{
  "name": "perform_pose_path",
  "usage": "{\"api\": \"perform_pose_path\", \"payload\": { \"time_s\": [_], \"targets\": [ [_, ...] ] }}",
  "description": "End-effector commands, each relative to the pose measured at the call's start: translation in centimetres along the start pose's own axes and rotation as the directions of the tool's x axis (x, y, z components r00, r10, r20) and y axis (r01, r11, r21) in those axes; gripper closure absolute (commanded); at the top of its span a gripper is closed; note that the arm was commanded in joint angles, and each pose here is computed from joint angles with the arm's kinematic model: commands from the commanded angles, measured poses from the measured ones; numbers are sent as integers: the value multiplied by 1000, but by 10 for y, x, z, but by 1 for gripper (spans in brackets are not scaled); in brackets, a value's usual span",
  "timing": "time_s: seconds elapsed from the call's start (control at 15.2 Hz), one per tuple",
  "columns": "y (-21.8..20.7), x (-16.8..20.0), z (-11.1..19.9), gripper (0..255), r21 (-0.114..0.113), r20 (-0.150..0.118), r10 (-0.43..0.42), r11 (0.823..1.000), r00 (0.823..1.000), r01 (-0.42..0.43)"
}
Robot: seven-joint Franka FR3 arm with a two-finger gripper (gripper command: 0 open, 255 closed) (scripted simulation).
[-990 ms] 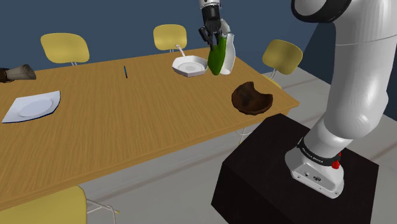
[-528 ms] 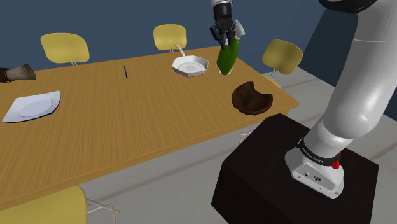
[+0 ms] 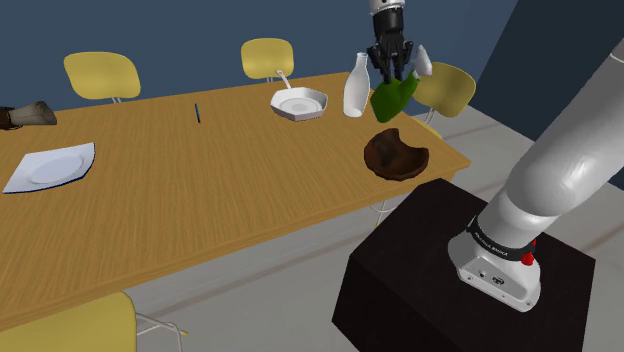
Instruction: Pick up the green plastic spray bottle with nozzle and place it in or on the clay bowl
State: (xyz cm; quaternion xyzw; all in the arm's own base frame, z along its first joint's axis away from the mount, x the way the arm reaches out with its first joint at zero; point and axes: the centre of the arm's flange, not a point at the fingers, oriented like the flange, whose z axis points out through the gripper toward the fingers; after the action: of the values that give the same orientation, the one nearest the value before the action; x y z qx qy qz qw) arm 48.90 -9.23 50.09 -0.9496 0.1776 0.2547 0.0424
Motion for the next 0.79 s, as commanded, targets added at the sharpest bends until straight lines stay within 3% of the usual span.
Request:
{"api": "perform_pose_path", "payload": {
  "time_s": [0.0,0.13,0.73],
  "targets": [
    [18,-18,11,255,0,0,-1,1000,1000,1],
    [40,-37,23,255,0,0,-1,1000,1000,1],
    [39,-13,64,255,0,0,-1,1000,1000,1]
  ]
}}
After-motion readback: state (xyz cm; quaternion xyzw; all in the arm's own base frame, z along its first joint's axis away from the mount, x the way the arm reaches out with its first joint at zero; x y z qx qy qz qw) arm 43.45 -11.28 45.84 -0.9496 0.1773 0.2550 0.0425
